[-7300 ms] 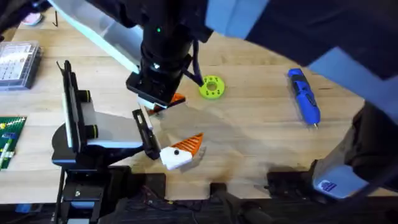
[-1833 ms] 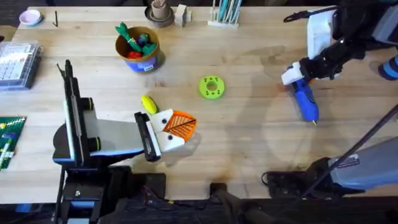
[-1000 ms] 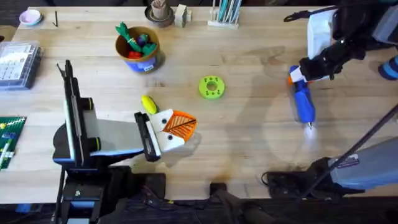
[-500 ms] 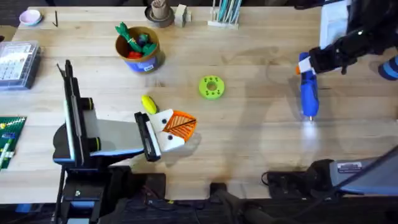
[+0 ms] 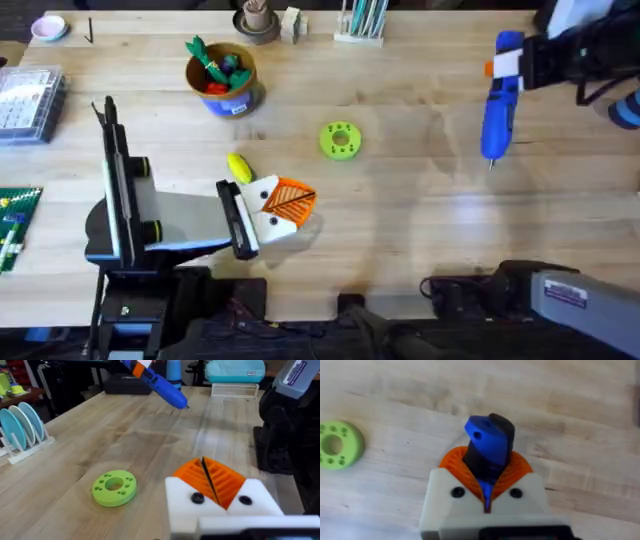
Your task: Pick up the gripper from the table and insert it into the empty holder that is missing its gripper. Then pick up a screw, insert it into the mounting hole, and use the screwdriver to tighten it. Finally, clean up the table by picking up the vegetable and placing it into the bucket.
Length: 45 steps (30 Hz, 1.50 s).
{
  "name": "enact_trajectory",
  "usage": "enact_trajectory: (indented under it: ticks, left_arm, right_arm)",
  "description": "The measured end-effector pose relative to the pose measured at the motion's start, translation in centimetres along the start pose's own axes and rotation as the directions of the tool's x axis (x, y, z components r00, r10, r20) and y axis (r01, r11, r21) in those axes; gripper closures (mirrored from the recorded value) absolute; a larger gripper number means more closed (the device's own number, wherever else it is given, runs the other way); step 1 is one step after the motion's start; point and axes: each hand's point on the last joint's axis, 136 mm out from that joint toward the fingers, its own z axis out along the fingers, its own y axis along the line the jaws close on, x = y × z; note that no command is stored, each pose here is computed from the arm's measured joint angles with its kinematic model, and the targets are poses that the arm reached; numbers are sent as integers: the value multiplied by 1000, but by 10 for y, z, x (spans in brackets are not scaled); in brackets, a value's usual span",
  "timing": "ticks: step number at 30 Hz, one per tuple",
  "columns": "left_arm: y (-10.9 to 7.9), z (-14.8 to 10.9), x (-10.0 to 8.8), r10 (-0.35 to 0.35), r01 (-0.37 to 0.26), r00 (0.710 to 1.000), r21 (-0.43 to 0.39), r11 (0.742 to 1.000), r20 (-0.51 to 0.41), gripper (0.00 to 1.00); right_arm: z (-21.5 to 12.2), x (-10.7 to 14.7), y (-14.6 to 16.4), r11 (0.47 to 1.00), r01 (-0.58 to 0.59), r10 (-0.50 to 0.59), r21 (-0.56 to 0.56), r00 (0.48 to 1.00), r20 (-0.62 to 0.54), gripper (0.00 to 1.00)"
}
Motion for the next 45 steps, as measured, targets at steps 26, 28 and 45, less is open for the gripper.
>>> enact_trajectory:
  ticks: [26, 28, 45]
  left_arm:
    - [0, 0, 0, 0, 0, 1000, 0, 1000, 0, 997]
    - [0, 0, 0, 0, 0, 1000, 0, 1000, 0, 997]
    - [0, 0, 0, 0, 0, 1000, 0, 1000, 0, 997]
  right_arm:
    - [-71, -42, 193, 896, 257, -120, -363, 925, 359, 984]
    - [-73, -36, 193, 900, 247, -111, -359, 926, 360, 984]
    - [-131, -48, 226, 849, 316, 23, -423, 778, 628, 985]
